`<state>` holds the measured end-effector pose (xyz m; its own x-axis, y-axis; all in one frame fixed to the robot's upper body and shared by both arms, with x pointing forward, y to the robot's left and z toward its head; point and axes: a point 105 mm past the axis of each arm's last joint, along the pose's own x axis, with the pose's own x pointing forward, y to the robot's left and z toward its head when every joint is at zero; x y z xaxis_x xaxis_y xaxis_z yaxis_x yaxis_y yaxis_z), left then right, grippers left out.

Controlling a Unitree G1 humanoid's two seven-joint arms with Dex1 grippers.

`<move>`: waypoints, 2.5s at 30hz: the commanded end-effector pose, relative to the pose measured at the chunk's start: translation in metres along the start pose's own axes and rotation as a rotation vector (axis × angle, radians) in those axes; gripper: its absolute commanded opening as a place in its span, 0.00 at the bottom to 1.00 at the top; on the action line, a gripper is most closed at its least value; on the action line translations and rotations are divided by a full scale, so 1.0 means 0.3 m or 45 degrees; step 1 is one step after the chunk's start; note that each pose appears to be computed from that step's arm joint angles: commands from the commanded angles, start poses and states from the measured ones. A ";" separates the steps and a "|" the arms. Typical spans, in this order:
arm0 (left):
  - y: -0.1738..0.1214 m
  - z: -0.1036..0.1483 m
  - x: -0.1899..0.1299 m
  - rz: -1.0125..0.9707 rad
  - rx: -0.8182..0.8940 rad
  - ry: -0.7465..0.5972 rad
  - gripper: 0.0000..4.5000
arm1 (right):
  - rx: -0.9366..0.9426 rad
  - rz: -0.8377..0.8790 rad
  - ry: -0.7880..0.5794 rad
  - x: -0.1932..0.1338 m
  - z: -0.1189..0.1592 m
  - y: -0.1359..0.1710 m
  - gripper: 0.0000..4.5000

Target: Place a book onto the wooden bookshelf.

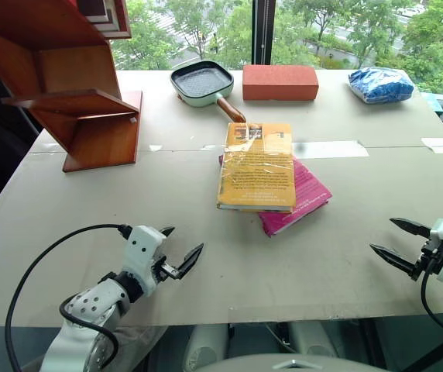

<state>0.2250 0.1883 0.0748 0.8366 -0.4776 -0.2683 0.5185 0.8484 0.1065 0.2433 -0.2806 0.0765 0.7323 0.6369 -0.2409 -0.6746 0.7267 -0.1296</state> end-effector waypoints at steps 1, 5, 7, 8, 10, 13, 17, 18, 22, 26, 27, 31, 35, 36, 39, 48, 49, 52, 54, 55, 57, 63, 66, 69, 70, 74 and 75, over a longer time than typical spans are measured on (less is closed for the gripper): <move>-0.005 0.027 -0.006 -0.014 0.020 -0.052 0.98 | -0.035 0.014 -0.033 0.007 0.027 -0.007 1.00; 0.005 0.027 -0.018 -0.019 0.009 -0.065 0.98 | -0.035 0.026 -0.037 0.016 0.031 -0.008 1.00; 0.005 0.022 -0.022 -0.024 0.015 -0.059 0.98 | -0.035 0.029 -0.038 0.017 0.031 -0.007 1.00; 0.006 0.021 -0.023 -0.026 0.013 -0.057 0.98 | -0.034 0.030 -0.039 0.017 0.031 -0.006 1.00; 0.007 0.020 -0.024 -0.029 0.012 -0.055 0.98 | -0.034 0.030 -0.042 0.018 0.032 -0.006 1.00; 0.012 0.018 -0.025 -0.032 0.014 -0.053 0.98 | -0.036 0.029 -0.047 0.019 0.035 -0.006 1.00; 0.027 0.022 -0.022 -0.032 0.012 -0.054 0.98 | -0.043 0.028 -0.062 0.022 0.048 -0.006 1.00; 0.031 0.024 -0.020 -0.033 0.013 -0.055 0.98 | -0.046 0.027 -0.069 0.024 0.054 -0.005 1.00; 0.060 0.043 -0.005 -0.039 -0.014 -0.073 0.98 | -0.056 0.025 -0.124 0.039 0.096 0.001 1.00; 0.082 0.092 0.020 -0.171 -0.199 -0.092 0.98 | -0.029 0.103 -0.217 0.063 0.180 0.049 1.00; 0.087 0.107 0.025 -0.222 -0.233 -0.092 0.98 | -0.023 0.116 -0.248 0.068 0.205 0.059 1.00; 0.157 0.191 0.073 -0.339 -0.356 -0.140 0.98 | 0.004 0.150 -0.348 0.079 0.294 0.093 1.00; 0.213 0.291 0.192 -0.495 -0.516 -0.182 0.98 | 0.011 0.240 -0.406 0.086 0.376 0.176 1.00; 0.214 0.292 0.202 -0.523 -0.540 -0.158 0.98 | 0.015 0.246 -0.409 0.087 0.384 0.184 1.00; 0.183 0.284 0.253 -0.731 -0.706 -0.026 0.98 | -0.003 0.271 -0.431 0.087 0.425 0.225 1.00; 0.168 0.308 0.402 -0.952 -0.937 0.172 0.98 | -0.068 0.276 -0.420 0.070 0.462 0.250 1.00; 0.158 0.306 0.410 -0.974 -0.920 0.199 0.98 | -0.070 0.274 -0.418 0.066 0.466 0.250 1.00; 0.114 0.299 0.424 -1.063 -0.874 0.294 0.98 | -0.078 0.262 -0.406 0.060 0.475 0.250 1.00; 0.088 0.303 0.422 -1.138 -0.858 0.329 0.98 | -0.080 0.260 -0.404 0.060 0.482 0.252 1.00; 0.081 0.305 0.424 -1.157 -0.853 0.336 0.98 | -0.081 0.259 -0.404 0.060 0.485 0.252 1.00; 0.075 0.310 0.440 -1.146 -0.836 0.324 0.98 | -0.077 0.248 -0.416 0.060 0.495 0.248 1.00; 0.087 0.347 0.450 -1.134 -0.880 0.239 0.70 | -0.069 0.240 -0.444 0.065 0.521 0.246 1.00; 0.106 0.365 0.444 -1.115 -0.853 0.202 0.39 | -0.068 0.237 -0.449 0.069 0.527 0.244 1.00; 0.125 0.450 0.414 -1.161 -0.859 0.085 0.06 | -0.071 0.233 -0.452 0.069 0.532 0.236 1.00; 0.125 0.479 0.394 -1.193 -0.852 0.051 0.01 | -0.071 0.233 -0.455 0.069 0.535 0.234 1.00; 0.116 0.577 0.329 -1.196 -0.721 -0.095 0.01 | -0.071 0.241 -0.467 0.077 0.543 0.228 1.00; 0.115 0.612 0.316 -1.152 -0.629 -0.161 0.01 | -0.074 0.245 -0.473 0.080 0.547 0.226 1.00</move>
<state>0.3590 0.1334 0.1989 0.1892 -0.9819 0.0006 0.7816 0.1502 -0.6054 0.2306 -0.1732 0.2105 0.5749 0.8148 0.0752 -0.8026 0.5794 -0.1421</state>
